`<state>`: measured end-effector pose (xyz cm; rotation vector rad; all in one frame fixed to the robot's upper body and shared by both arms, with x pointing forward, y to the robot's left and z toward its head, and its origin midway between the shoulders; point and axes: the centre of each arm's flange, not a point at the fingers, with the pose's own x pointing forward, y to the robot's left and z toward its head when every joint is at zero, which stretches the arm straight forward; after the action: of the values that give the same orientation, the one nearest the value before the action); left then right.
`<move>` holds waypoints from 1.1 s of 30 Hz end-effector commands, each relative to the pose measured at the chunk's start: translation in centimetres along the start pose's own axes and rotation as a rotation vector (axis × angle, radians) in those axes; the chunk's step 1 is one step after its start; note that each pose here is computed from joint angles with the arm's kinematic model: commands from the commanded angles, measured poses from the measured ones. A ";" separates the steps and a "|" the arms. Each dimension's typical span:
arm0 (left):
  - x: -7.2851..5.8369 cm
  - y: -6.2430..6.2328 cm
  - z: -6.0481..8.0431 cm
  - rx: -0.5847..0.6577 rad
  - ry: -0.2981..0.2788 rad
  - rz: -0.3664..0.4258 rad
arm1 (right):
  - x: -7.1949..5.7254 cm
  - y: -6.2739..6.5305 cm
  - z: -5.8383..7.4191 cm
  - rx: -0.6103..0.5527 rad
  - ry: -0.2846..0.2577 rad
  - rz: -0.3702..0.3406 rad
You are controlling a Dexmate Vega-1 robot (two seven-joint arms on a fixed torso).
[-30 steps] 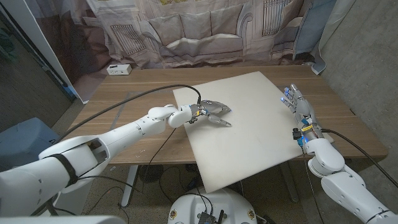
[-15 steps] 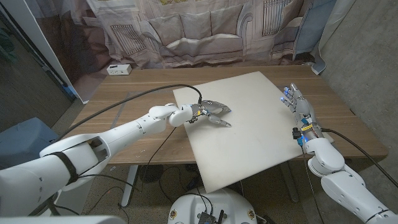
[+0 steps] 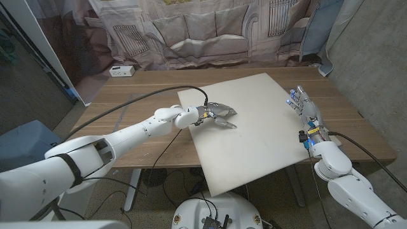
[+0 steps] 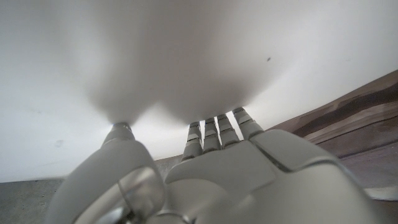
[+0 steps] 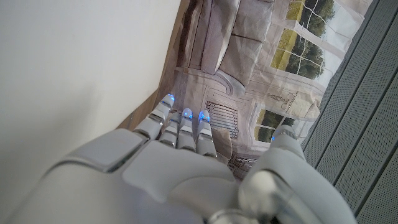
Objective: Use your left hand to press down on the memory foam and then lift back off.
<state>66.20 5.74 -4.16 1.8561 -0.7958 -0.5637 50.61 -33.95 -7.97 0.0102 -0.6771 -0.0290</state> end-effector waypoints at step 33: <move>-0.1 0.3 0.1 0.038 0.040 0.001 | 0.2 0.4 -0.2 0.001 0.010 -0.003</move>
<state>66.22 5.24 -4.90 1.9379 -0.7511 -0.5477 50.88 -33.64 -8.10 0.0093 -0.6698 -0.0279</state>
